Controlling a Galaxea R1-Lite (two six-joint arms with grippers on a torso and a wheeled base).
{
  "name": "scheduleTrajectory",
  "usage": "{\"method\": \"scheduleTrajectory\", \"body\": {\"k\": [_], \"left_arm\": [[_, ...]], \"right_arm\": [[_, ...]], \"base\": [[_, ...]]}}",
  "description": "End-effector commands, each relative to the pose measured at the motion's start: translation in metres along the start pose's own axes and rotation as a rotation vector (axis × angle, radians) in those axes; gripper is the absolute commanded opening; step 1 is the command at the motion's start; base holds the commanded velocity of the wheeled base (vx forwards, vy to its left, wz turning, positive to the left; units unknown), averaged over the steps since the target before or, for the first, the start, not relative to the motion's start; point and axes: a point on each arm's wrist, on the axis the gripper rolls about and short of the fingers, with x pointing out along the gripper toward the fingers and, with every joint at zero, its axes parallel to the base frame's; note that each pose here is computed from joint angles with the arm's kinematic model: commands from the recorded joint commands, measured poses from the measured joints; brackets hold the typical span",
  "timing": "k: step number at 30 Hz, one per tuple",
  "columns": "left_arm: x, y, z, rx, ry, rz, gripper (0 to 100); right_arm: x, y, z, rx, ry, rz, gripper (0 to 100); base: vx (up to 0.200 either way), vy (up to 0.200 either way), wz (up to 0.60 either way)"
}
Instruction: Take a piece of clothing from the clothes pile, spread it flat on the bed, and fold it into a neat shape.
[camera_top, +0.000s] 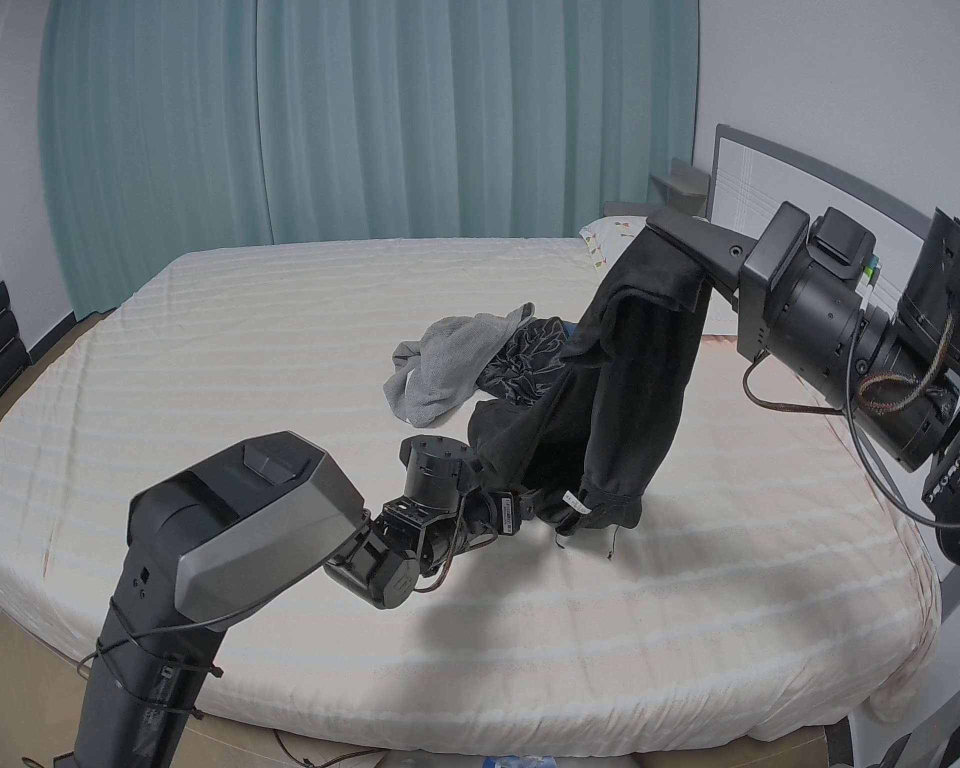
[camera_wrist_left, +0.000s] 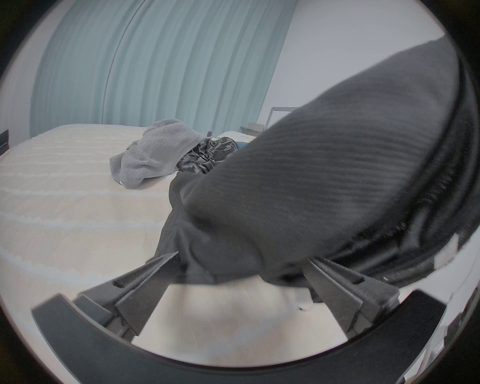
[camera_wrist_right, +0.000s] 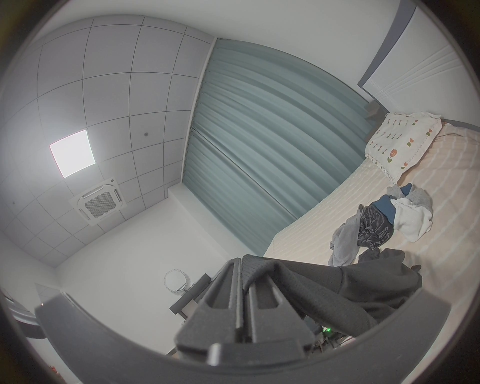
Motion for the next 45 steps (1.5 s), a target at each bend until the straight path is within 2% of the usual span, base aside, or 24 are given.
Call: {"method": "scheduleTrajectory", "body": {"k": [1,4,5,10,12,17,18,19,20,21,22,23,24,27,31,33,35,36,39,45], "left_arm": [[0.031,0.011,-0.010,-0.011,-0.014,0.076,100],[0.034,0.012,-0.008,-0.012,-0.023,0.100,100],[0.033,0.012,-0.008,-0.012,-0.022,0.104,0],[0.027,0.021,-0.008,-0.020,-0.017,0.160,0],[0.014,0.026,0.004,-0.047,-0.036,0.205,0],[-0.031,0.028,0.068,-0.104,-0.097,0.273,0],[-0.034,0.027,0.072,-0.107,-0.098,0.274,0],[-0.053,0.022,0.096,-0.148,-0.115,0.275,0],[-0.063,0.018,0.109,-0.178,-0.135,0.268,0],[-0.063,0.018,0.109,-0.178,-0.135,0.268,0],[-0.079,0.012,0.129,-0.224,-0.169,0.256,0],[-0.079,0.012,0.129,-0.224,-0.169,0.256,0],[-0.108,0.008,0.156,-0.255,-0.196,0.256,0],[-0.143,0.001,0.185,-0.307,-0.233,0.245,0],[-0.179,-0.004,0.213,-0.383,-0.326,0.200,0],[-0.188,-0.002,0.218,-0.387,-0.347,0.201,0],[-0.192,-0.001,0.217,-0.392,-0.345,0.206,0],[-0.191,0.002,0.207,-0.392,-0.313,0.222,0],[-0.185,0.003,0.182,-0.399,-0.247,0.231,0],[-0.176,0.000,0.130,-0.398,-0.168,0.185,0]], "right_arm": [[-0.002,-0.001,0.001,-0.002,-0.002,-0.003,0],[-0.002,-0.002,0.001,-0.004,-0.005,-0.008,0],[-0.002,-0.003,0.002,-0.005,-0.007,-0.010,0],[-0.001,-0.017,0.008,-0.015,-0.026,-0.059,0],[-0.002,-0.033,0.013,-0.020,-0.035,-0.105,0],[0.009,-0.084,0.010,-0.021,-0.012,-0.246,0],[0.010,-0.088,0.008,-0.020,-0.008,-0.257,0],[0.018,-0.107,0.005,-0.018,-0.003,-0.300,0],[0.022,-0.114,0.006,-0.019,-0.010,-0.311,0],[0.022,-0.114,0.006,-0.019,-0.010,-0.311,0],[0.030,-0.120,0.014,-0.037,-0.059,-0.305,0],[0.030,-0.120,0.014,-0.037,-0.059,-0.305,0],[0.046,-0.119,0.041,-0.076,-0.206,-0.260,0],[0.056,-0.098,0.076,-0.114,-0.351,-0.203,0],[0.050,-0.063,0.103,-0.137,-0.436,-0.119,0],[0.045,-0.058,0.104,-0.139,-0.431,-0.106,0],[0.042,-0.065,0.094,-0.133,-0.390,-0.140,0],[0.040,-0.079,0.078,-0.121,-0.333,-0.188,0],[0.033,-0.102,0.049,-0.085,-0.219,-0.249,0],[0.007,-0.131,0.001,-0.030,-0.025,-0.359,0]], "base": [[0.000,0.000,0.00],[0.000,0.000,0.00],[0.000,0.000,0.00],[0.000,0.000,0.00],[0.000,0.000,0.00],[0.000,0.000,0.00],[0.000,0.000,0.00],[0.000,0.000,0.00],[0.000,0.000,0.00],[0.000,0.000,0.00],[0.000,0.000,0.00],[0.000,0.000,0.00],[0.000,0.000,0.00],[0.000,0.000,0.00],[0.000,0.000,0.00],[0.000,0.000,0.00],[0.000,0.000,0.00],[0.000,0.000,0.00],[0.000,0.000,0.00],[0.000,0.000,0.00]]}}
